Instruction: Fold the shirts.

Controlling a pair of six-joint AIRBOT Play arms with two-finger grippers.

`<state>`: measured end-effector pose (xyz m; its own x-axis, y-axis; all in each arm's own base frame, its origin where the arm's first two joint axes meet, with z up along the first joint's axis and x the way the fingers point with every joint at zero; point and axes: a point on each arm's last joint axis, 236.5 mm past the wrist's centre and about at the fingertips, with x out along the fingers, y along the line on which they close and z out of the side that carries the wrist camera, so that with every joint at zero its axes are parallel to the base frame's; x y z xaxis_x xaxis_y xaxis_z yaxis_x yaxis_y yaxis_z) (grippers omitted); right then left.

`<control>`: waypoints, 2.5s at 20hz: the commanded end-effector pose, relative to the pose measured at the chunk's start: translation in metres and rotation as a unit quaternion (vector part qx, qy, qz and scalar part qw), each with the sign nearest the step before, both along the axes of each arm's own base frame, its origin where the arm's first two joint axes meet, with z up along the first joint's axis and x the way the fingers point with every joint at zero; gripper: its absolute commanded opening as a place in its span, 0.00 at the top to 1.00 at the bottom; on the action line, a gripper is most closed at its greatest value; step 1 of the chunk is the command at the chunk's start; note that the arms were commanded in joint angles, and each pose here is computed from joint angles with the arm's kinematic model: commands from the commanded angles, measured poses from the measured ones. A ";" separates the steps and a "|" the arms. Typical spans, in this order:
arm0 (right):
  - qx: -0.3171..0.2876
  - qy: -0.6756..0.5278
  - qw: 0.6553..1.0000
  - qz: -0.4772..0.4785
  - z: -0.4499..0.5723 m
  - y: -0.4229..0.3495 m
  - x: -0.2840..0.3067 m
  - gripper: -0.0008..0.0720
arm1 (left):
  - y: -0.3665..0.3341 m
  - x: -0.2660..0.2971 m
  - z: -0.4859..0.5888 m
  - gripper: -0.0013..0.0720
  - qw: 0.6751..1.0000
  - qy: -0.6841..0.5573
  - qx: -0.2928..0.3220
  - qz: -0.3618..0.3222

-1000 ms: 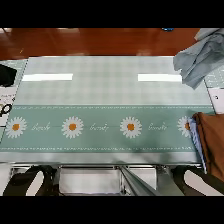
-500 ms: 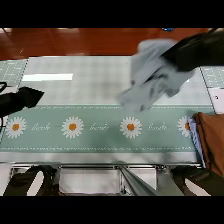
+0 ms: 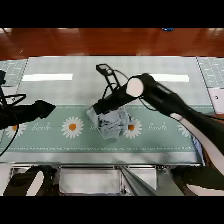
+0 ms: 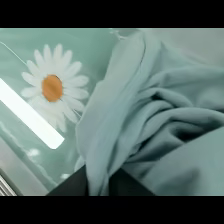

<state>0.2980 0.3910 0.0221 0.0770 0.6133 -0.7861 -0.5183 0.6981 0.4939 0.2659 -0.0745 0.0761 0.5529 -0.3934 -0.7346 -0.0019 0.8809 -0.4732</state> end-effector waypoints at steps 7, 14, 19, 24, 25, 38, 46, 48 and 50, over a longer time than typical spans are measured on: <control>-0.060 -0.022 0.990 -0.125 0.075 -0.188 0.078 0.43 | 0.007 0.012 -0.016 0.29 0.999 0.034 -0.038 -0.014; -0.077 0.083 0.923 -0.368 -0.025 -0.356 -0.033 0.43 | -0.061 -0.017 -0.108 0.29 0.960 0.184 -0.198 -0.067; -0.018 0.155 0.919 -0.361 -0.073 -0.317 -0.093 0.45 | -0.098 0.007 -0.135 0.29 0.932 0.213 -0.285 -0.068; 0.008 0.172 0.915 -0.365 -0.086 -0.305 -0.101 0.45 | -0.108 0.036 -0.141 0.32 0.935 0.213 -0.270 -0.088; 0.022 0.166 0.913 -0.373 -0.083 -0.303 -0.095 0.45 | -0.113 0.035 -0.141 0.41 0.934 0.218 -0.259 -0.112; 0.025 0.196 0.946 -0.257 -0.126 -0.177 -0.051 0.45 | -0.104 0.029 -0.140 0.96 0.936 0.221 -0.202 -0.187; 0.019 0.172 0.958 -0.228 -0.127 -0.150 0.003 0.45 | -0.104 0.028 -0.139 0.96 0.935 0.221 -0.203 -0.188; 0.011 0.160 0.962 -0.220 -0.125 -0.152 0.008 0.45 | -0.104 0.028 -0.140 0.96 0.935 0.221 -0.203 -0.188; -0.001 0.153 0.963 -0.220 -0.127 -0.157 0.010 0.45 | -0.104 0.028 -0.140 0.96 0.935 0.221 -0.203 -0.188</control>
